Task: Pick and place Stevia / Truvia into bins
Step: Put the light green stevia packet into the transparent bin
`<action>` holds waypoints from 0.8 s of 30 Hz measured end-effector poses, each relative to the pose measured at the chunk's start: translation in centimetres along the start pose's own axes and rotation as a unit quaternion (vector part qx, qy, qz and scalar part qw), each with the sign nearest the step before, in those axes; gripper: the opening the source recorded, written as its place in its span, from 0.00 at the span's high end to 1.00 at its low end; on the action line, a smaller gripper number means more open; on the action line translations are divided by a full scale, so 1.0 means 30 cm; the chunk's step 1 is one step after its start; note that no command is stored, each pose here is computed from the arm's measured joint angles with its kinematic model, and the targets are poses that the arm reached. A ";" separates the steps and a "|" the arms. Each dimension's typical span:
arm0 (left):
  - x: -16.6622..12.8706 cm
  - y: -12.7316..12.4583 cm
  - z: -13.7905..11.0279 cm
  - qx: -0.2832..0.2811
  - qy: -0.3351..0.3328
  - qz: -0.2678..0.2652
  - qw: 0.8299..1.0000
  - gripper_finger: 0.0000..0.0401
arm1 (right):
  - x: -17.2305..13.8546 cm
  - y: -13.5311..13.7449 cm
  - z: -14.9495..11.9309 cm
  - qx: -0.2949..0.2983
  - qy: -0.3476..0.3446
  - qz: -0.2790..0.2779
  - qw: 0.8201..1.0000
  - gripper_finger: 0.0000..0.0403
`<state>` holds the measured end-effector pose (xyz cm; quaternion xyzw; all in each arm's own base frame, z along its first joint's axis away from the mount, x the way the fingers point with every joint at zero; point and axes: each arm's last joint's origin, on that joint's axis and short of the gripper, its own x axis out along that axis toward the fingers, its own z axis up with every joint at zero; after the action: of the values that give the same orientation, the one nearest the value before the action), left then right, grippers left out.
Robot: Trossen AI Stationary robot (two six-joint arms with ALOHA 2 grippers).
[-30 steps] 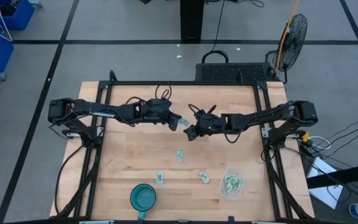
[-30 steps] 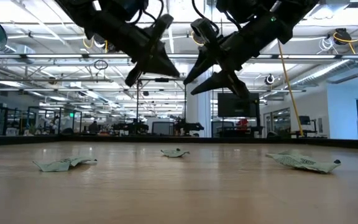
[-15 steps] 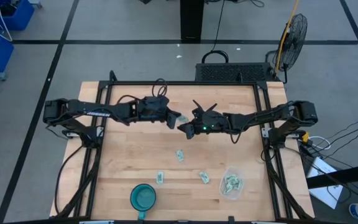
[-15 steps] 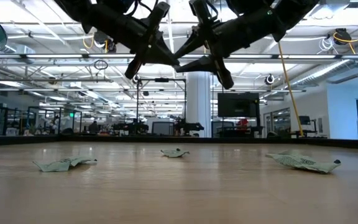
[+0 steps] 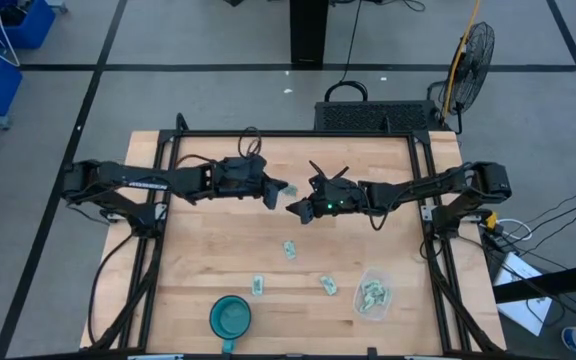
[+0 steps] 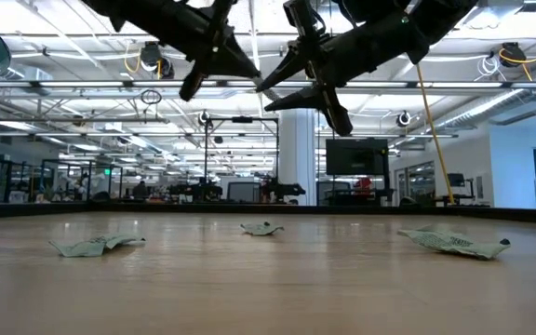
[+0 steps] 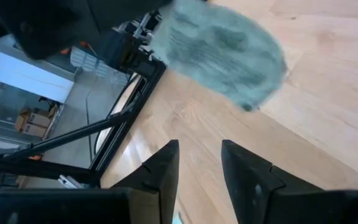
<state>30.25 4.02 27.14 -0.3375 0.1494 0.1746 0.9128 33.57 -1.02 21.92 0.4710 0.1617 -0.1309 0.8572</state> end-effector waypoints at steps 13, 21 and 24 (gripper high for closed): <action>-0.087 -0.043 -0.023 0.001 0.020 0.005 1.000 1.00 | -0.001 0.015 0.042 0.005 -0.038 0.039 0.998 0.71; -0.094 -0.066 -0.041 0.002 0.016 0.005 1.000 1.00 | -0.003 0.025 0.052 0.000 -0.051 0.057 0.997 0.71; -0.094 -0.065 -0.042 0.002 0.017 0.007 1.000 1.00 | -0.005 0.037 0.060 -0.012 -0.064 0.076 0.995 0.71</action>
<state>28.36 1.18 28.42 -0.3373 0.1674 0.1745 0.9098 34.12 -1.95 23.75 0.4622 0.0717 -0.0938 0.8789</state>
